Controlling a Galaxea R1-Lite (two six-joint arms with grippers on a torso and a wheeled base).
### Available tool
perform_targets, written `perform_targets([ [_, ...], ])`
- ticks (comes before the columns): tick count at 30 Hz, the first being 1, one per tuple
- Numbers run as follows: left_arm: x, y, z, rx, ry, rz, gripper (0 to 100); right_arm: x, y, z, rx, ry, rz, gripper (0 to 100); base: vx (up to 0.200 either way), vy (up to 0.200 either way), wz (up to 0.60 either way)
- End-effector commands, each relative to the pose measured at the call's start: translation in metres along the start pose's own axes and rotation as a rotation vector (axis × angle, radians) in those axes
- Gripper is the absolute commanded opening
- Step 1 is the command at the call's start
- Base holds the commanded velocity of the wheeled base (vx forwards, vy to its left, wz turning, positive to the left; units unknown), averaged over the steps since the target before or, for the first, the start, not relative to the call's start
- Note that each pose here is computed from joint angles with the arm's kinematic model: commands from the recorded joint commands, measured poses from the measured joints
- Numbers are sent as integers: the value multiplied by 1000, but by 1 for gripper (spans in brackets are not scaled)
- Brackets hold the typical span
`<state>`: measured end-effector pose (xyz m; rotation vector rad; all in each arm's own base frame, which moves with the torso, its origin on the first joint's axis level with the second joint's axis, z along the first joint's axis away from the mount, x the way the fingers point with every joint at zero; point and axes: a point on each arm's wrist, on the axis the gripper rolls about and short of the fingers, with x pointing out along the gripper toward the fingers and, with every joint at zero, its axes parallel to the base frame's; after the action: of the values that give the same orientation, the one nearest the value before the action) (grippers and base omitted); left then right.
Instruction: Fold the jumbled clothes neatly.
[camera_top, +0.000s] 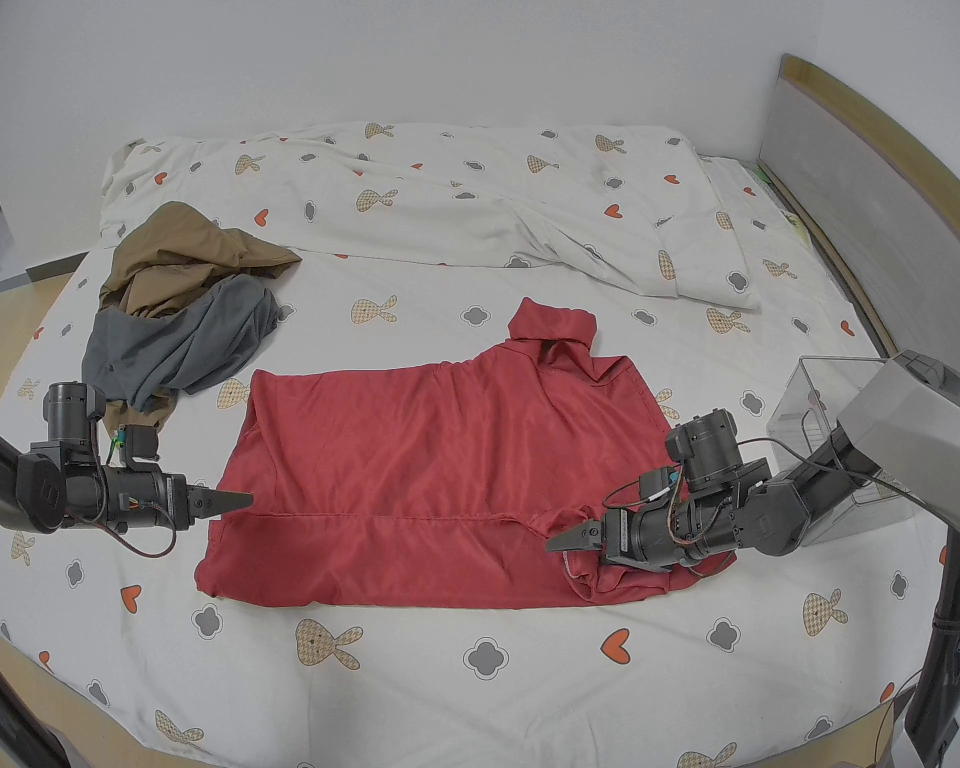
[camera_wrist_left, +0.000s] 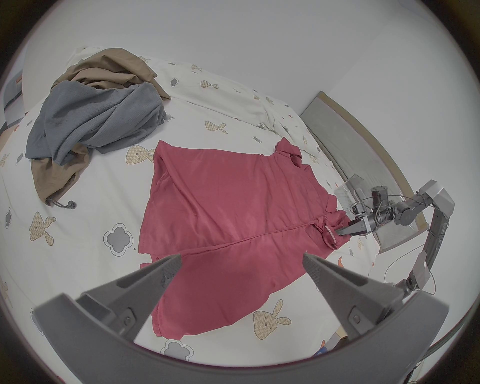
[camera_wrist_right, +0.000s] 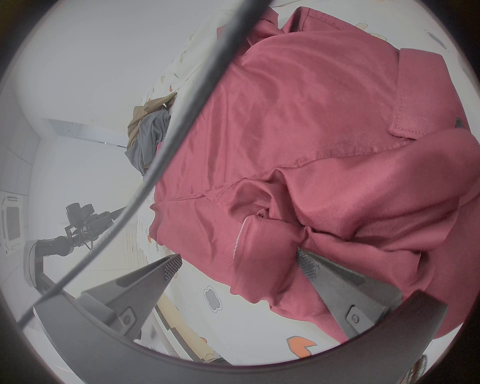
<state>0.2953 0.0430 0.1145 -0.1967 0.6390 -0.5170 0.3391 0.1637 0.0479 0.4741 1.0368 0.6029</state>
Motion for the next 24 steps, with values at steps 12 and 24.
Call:
perform_targets([
  [12, -2, -1, 1, 4, -6, 1, 100, -44, 43, 5, -73, -61, 120, 100, 0, 0, 0],
  [24, -1, 0, 1, 2, -3, 1, 100, 3, 26, -13, -40, 64, 83, 100, 0, 0, 0],
])
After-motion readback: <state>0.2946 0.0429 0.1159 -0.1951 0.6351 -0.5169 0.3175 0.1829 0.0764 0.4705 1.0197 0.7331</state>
